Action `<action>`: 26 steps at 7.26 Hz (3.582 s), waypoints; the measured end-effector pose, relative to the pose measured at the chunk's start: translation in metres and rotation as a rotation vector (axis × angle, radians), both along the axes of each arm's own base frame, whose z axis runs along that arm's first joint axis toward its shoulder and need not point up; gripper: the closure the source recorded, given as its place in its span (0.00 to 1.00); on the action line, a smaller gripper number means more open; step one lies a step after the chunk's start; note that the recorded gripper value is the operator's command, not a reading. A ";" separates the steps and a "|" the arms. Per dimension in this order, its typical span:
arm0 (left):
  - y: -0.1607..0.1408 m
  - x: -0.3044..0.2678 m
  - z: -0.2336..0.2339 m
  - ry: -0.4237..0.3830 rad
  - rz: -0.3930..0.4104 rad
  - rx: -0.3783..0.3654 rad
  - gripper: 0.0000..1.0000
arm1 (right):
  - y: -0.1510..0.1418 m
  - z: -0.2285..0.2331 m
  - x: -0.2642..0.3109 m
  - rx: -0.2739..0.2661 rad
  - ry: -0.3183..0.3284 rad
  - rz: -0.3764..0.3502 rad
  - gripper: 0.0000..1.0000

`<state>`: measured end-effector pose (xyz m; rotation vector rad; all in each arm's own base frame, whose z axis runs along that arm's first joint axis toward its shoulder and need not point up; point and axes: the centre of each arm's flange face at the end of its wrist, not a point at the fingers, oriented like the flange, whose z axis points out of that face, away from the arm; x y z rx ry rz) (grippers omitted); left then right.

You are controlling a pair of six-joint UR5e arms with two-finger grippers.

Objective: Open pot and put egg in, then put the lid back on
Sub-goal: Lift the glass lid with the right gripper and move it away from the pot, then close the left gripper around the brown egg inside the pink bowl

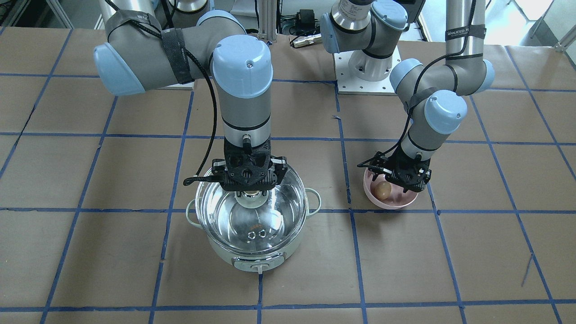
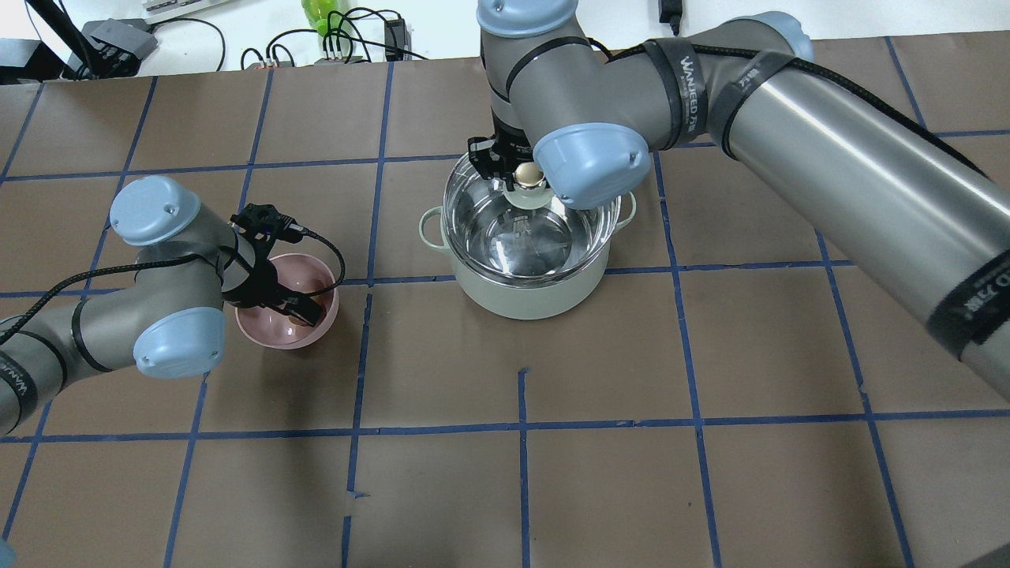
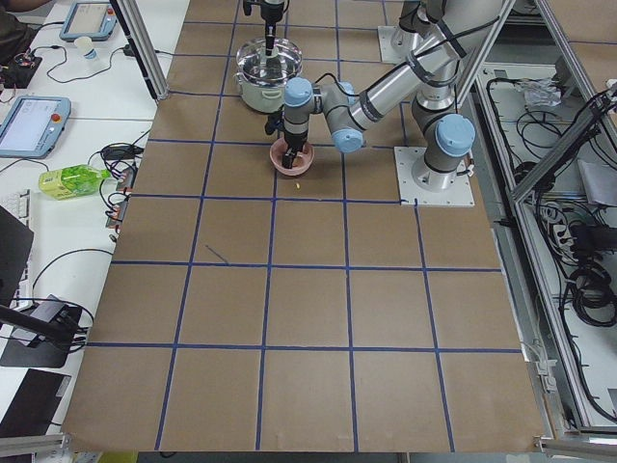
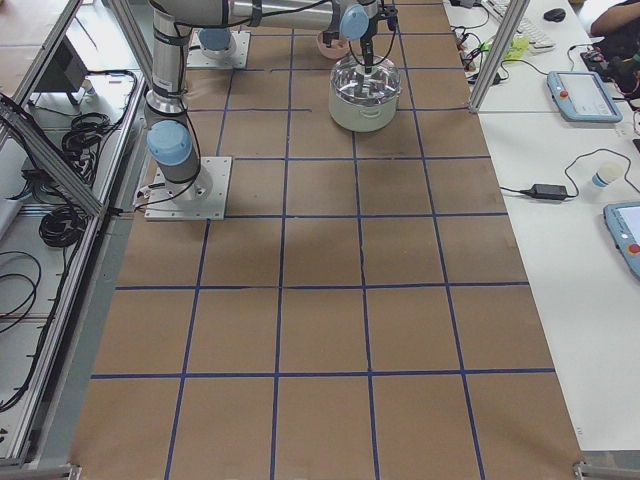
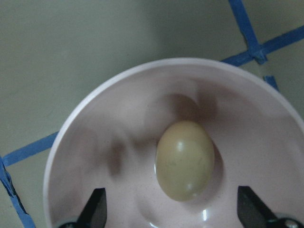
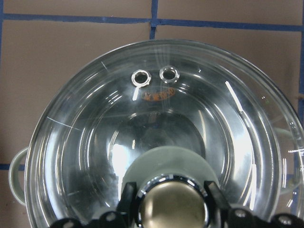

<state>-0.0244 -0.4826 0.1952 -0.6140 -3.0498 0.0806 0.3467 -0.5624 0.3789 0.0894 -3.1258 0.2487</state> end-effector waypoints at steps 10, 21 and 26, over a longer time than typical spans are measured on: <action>-0.002 -0.001 -0.011 0.019 0.021 0.022 0.52 | 0.047 0.135 -0.202 0.014 0.007 -0.127 0.99; -0.005 0.002 -0.015 0.010 0.042 0.029 0.68 | 0.047 0.135 -0.202 0.016 -0.010 -0.126 0.99; -0.006 0.002 -0.013 0.014 0.044 0.022 0.60 | 0.047 0.135 -0.201 0.016 -0.010 -0.125 0.99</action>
